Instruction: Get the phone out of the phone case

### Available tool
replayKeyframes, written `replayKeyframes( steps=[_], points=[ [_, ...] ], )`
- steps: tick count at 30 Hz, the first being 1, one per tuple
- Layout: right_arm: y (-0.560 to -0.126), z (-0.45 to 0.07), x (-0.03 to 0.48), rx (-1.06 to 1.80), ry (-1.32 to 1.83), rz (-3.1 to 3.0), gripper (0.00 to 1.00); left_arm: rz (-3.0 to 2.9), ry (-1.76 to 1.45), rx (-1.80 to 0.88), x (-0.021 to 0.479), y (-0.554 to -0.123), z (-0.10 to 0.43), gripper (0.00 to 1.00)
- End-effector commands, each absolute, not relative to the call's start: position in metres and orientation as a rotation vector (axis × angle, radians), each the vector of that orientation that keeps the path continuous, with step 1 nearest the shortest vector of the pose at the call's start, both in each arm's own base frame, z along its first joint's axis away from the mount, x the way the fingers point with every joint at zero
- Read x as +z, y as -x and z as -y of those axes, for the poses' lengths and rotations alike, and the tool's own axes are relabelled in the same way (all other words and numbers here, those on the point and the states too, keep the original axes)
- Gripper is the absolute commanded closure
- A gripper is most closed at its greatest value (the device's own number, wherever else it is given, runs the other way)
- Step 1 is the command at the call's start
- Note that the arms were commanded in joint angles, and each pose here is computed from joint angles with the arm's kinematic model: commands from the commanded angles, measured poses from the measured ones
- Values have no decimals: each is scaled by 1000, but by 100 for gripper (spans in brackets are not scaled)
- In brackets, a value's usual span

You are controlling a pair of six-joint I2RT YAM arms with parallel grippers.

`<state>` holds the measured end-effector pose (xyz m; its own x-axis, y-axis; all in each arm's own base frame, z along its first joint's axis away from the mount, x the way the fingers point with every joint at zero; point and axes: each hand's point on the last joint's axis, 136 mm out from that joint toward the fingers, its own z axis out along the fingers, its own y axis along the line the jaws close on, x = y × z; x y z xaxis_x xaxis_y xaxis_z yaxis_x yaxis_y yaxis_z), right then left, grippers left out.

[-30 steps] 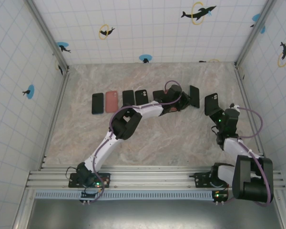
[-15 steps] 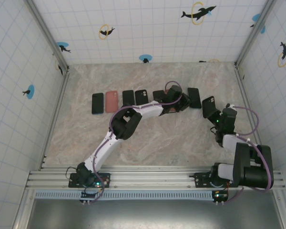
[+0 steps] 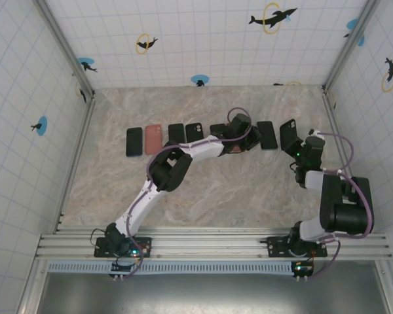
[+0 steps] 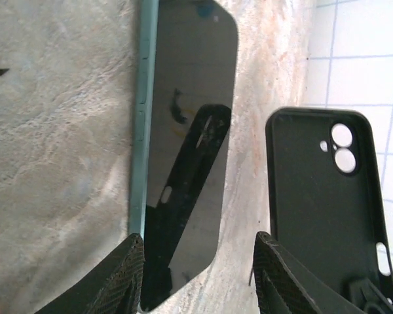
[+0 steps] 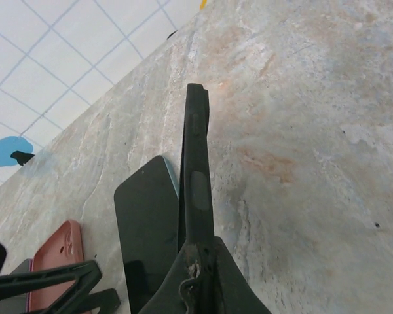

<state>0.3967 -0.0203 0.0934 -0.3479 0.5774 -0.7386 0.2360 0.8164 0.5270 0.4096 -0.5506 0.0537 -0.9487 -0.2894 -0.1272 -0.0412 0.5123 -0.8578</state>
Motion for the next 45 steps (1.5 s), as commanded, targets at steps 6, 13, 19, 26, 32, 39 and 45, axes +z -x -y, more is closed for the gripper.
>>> replayKeyframes(
  steps=[6, 13, 19, 26, 32, 39, 45],
  points=[
    [-438, 15, 105, 411, -481, -1875, 100, -2380, 140, -1406, 137, -416, 543, 49],
    [-456, 13, 90, 449, -454, -1894, 100, -2302, 74, -1430, 190, -404, 521, 43],
    [-458, 15, 77, 471, -454, -1937, 100, -2256, 56, -1433, 215, -402, 500, 41],
    [-455, 17, 68, 463, -454, -1970, 100, -2243, 46, -1438, 225, -397, 491, 40],
    [-453, 22, 66, 438, -441, -1979, 91, -2237, 58, -1435, 227, -396, 480, 39],
    [-456, 25, 64, 404, -411, -2007, 86, -2234, 75, -1429, 224, -393, 469, 38],
    [-451, 27, 58, 355, -375, -2048, 83, -2238, 69, -1427, 225, -392, 465, 37]
  ],
)
